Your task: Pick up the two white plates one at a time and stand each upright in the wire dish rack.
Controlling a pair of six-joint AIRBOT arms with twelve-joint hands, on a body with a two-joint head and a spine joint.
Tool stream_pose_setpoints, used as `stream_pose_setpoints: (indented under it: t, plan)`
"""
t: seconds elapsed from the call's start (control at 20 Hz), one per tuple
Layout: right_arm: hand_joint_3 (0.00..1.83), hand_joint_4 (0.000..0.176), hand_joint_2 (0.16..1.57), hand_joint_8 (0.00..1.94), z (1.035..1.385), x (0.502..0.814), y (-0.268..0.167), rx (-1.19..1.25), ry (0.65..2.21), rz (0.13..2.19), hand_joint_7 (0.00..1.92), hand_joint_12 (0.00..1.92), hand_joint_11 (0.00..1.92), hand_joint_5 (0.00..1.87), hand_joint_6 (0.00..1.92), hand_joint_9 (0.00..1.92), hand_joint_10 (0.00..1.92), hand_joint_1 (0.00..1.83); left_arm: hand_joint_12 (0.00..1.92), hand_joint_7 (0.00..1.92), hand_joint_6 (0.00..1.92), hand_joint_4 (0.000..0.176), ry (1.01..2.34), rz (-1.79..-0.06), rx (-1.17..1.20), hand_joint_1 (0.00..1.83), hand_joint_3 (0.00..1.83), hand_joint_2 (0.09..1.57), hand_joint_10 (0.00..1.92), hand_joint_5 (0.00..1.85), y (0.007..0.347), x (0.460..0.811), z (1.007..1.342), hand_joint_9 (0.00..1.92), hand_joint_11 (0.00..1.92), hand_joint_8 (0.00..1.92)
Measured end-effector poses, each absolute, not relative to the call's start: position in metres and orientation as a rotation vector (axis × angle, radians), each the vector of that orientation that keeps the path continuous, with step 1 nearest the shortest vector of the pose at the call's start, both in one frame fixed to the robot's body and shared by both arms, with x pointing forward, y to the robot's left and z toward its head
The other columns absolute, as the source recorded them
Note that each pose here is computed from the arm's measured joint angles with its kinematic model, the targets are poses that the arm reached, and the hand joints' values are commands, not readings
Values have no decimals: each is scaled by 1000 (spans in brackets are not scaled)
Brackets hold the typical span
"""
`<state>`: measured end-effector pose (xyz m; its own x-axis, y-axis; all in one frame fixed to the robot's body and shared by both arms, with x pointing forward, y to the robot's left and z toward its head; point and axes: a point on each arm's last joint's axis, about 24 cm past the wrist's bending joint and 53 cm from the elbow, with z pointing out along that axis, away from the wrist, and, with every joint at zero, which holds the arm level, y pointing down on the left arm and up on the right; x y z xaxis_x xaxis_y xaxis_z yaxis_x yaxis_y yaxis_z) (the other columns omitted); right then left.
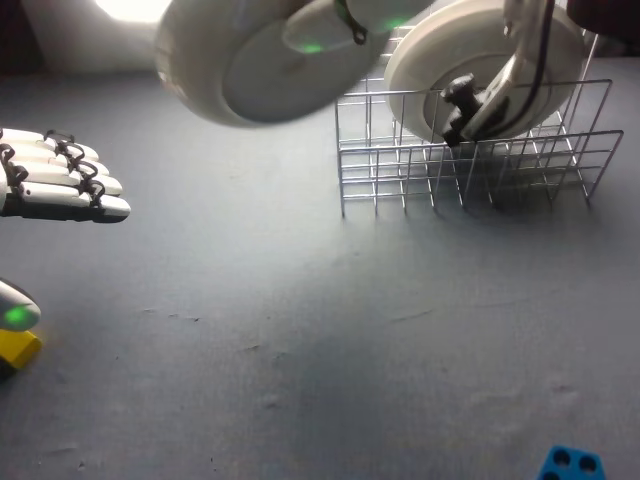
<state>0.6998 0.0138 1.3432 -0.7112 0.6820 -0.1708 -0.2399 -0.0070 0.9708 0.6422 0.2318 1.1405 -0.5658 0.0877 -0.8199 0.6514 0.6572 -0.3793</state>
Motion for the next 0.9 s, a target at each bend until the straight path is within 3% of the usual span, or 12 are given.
stream_pose_setpoints:
  t: [0.25, 0.9]
  plan:
    - [0, 0, 1100, 977, 1324, 710, 4, 614, 1672, 1769, 1028, 1164, 825, 940, 1017, 936, 1062, 1378, 0, 11, 0, 0, 2055, -870, 574, 0, 1, 1124, 0, 34, 232, 642, 1140, 0, 0, 1]
    - [0, 0, 1106, 983, 1298, 726, -24, 679, 1649, 1697, 1027, 1178, 809, 912, 1058, 929, 1073, 1376, 0, 7, 2, 0, 2056, -868, 575, 0, 4, 1137, 0, 30, 231, 642, 1139, 0, 0, 0]
